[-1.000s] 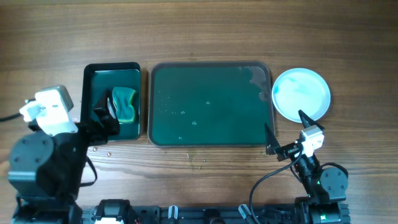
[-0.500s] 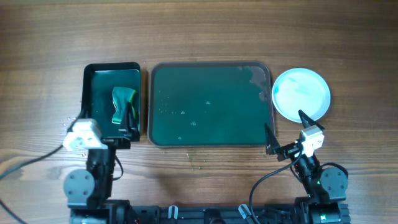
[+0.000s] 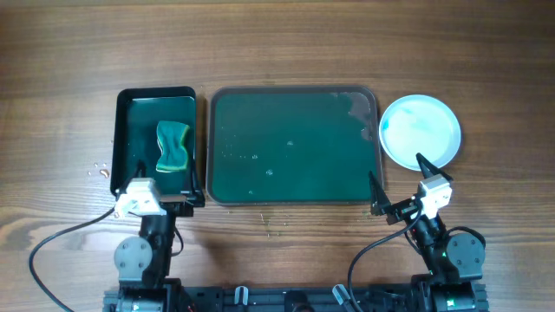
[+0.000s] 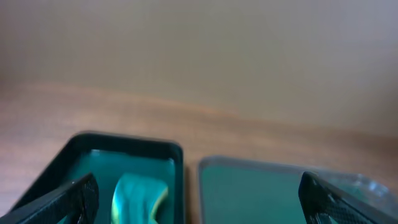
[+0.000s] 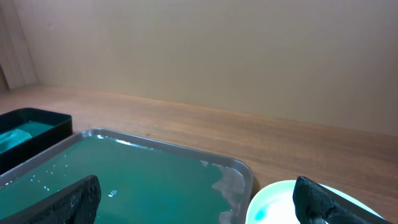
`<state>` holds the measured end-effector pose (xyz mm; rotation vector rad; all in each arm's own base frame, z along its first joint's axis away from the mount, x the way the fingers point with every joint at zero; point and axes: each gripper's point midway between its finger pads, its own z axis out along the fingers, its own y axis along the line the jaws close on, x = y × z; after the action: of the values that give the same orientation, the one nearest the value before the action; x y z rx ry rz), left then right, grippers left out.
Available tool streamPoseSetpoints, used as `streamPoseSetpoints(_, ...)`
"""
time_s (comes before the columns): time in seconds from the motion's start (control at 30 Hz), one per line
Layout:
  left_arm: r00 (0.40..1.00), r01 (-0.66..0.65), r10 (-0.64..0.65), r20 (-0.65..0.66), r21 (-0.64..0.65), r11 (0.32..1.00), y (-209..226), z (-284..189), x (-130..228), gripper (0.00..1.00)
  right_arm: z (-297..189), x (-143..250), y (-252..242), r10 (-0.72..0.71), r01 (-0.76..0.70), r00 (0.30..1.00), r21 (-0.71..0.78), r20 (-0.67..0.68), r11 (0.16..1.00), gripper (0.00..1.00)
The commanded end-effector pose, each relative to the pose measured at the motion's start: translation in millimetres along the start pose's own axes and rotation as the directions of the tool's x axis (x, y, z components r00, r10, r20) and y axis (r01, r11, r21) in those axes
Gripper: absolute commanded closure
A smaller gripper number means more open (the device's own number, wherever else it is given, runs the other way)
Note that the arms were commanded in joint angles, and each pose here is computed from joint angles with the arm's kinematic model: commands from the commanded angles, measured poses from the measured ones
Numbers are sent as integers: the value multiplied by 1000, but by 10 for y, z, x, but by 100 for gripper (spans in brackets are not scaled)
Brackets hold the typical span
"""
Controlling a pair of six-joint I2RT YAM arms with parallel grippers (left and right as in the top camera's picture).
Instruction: Clean dirty plates on tray and stack at the side
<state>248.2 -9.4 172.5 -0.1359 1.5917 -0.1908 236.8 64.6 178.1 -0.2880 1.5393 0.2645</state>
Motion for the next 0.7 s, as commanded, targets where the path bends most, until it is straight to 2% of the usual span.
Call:
streamPoseSetpoints(0.0, 999, -5, 4, -45, -25, 1000, 61, -19, 145, 0, -3, -16, 22, -14, 14, 1000, -10, 8, 1000, 0)
streamPoseSetpoints(0.67, 1000, -2, 0, -30, -85, 996, 216, -26, 107, 0, -3, -16, 22, -14, 14, 1000, -10, 8, 1000, 0)
